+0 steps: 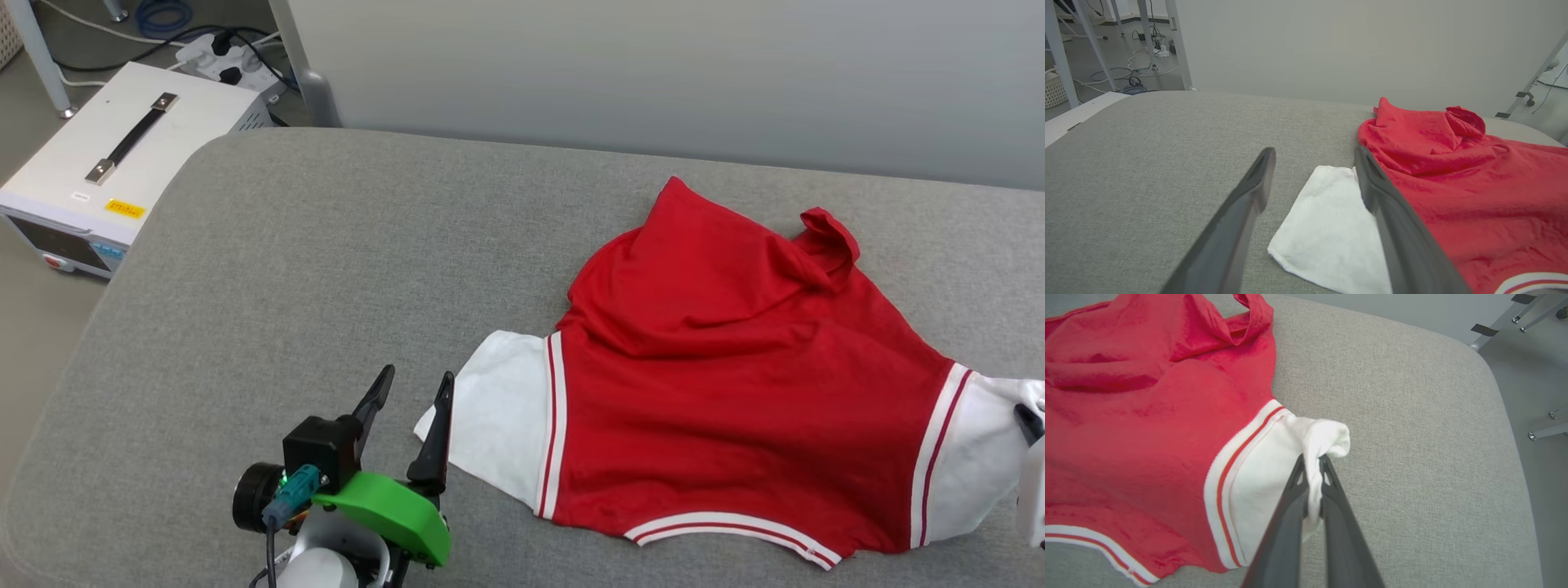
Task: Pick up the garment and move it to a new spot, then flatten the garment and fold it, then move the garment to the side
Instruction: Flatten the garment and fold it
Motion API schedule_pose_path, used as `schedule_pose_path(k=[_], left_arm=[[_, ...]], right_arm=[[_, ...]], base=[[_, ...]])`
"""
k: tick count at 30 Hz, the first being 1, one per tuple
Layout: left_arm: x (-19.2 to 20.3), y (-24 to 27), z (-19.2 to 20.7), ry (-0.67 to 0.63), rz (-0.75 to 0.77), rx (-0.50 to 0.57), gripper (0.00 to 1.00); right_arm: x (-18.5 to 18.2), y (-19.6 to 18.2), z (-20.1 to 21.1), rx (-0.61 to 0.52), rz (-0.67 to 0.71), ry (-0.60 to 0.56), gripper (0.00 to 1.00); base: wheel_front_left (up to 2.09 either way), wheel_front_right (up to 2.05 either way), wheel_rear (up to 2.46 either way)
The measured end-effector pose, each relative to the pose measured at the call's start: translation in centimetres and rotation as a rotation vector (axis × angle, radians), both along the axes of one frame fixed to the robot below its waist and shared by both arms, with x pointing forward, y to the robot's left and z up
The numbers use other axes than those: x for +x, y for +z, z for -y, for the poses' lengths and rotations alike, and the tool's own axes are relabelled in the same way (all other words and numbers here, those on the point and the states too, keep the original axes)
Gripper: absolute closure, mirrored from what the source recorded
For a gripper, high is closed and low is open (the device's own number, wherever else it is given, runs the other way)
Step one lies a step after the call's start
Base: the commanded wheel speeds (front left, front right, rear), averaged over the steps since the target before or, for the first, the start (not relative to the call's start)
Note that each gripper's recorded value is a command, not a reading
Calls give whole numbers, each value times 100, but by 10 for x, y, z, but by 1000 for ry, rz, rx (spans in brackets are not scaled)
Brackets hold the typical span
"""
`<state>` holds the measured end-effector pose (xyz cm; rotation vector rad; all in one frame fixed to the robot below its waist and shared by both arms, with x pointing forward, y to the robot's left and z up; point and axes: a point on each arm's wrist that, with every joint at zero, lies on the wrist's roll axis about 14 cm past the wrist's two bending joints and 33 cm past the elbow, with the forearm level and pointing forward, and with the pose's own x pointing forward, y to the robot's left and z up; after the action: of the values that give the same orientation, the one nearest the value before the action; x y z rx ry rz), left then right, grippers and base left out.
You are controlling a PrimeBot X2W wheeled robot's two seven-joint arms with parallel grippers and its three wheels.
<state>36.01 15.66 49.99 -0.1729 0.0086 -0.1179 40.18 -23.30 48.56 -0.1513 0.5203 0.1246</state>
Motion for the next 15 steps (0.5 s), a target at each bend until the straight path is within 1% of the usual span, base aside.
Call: schedule_pose_path(k=[3, 9, 15], left_arm=[[4, -4, -1, 0, -12, 2, 0], [8, -14, -8, 19, -43, 9, 0], [8, -21, -21, 52, -69, 18, 0]], right_arm=[[4, -12, 5, -21, -56, -22, 100], [36, -37, 1, -28, -145, -26, 100], [62, -72, -3, -50, -252, -33, 100]], base=[[0, 0, 0], [0, 0, 0], [0, 0, 0]])
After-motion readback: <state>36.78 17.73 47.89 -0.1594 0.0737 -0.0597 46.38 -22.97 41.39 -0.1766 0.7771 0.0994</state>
